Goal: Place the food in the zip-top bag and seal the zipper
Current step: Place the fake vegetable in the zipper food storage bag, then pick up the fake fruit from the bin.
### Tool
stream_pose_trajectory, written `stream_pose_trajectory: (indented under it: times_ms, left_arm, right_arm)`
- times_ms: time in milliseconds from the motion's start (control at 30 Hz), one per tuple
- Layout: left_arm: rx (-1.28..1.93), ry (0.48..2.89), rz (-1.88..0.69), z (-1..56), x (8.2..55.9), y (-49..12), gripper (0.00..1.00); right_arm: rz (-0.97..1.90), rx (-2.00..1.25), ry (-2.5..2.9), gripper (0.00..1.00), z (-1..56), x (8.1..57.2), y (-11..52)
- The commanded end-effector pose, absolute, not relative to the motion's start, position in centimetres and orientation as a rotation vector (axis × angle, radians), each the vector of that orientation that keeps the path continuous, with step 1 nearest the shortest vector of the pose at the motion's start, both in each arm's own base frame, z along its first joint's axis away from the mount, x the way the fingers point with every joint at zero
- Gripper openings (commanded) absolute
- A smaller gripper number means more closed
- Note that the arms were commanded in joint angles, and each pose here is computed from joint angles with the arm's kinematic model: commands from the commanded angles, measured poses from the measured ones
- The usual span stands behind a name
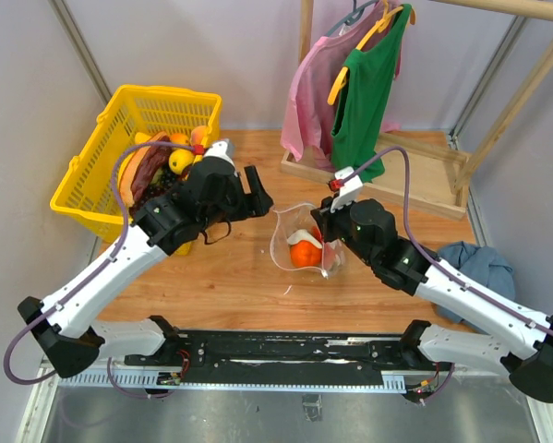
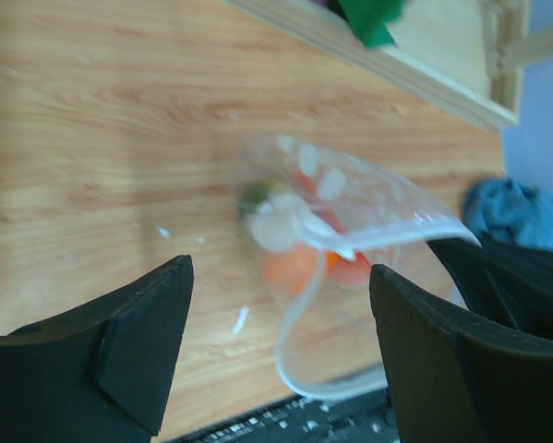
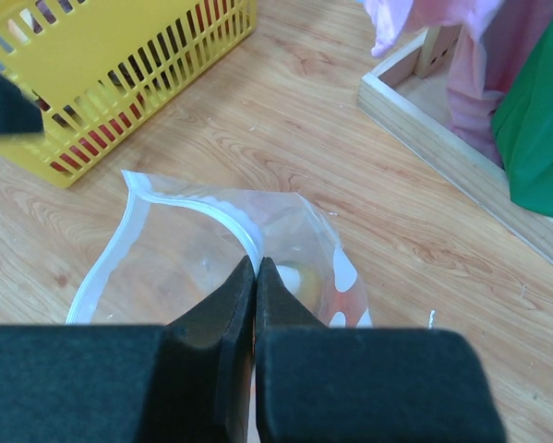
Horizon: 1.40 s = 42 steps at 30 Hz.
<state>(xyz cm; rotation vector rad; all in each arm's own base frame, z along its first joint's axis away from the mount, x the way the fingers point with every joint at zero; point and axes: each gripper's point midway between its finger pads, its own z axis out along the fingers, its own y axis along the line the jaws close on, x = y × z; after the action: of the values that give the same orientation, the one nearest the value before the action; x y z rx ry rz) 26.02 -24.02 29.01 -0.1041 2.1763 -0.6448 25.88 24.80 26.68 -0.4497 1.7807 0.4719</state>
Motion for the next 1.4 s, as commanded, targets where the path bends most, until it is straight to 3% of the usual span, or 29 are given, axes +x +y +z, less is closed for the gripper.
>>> stream_pose_trajectory:
  times_ms: [0, 233, 500, 733, 1033, 1367]
  left_arm:
    - [-0.139, 2.16, -0.408, 29.9, 28.2, -18.0, 0.81]
    - [-0.282, 2.124, -0.245, 30.7, 31.0, -10.8, 0.92]
    - [-0.384, 2.175, -0.196, 27.8, 32.7, -5.6, 0.99]
    - [-0.311, 2.3, -0.373, 24.5, 32.7, -8.6, 0.99]
    - [-0.103, 2.299, -0.656, 25.6, 32.2, -15.8, 0.96]
    - [-0.105, 2.201, -0.551, 29.9, 35.1, -15.5, 0.96]
  right_arm:
    - [0.445, -0.402, 1.747, 0.01, 27.6, 26.3, 23.7]
    - [0.431, -0.402, 1.748, 0.01, 27.4, 26.3, 23.3]
    - [0.426, -0.405, 1.753, 0.01, 27.2, 26.3, 23.3]
    - [0.42, -0.407, 1.754, 0.01, 27.1, 26.4, 23.3]
    - [0.42, -0.414, 1.759, 0.01, 26.8, 26.5, 23.5]
    - [0.404, -0.413, 1.755, 0.01, 27.0, 26.5, 23.2]
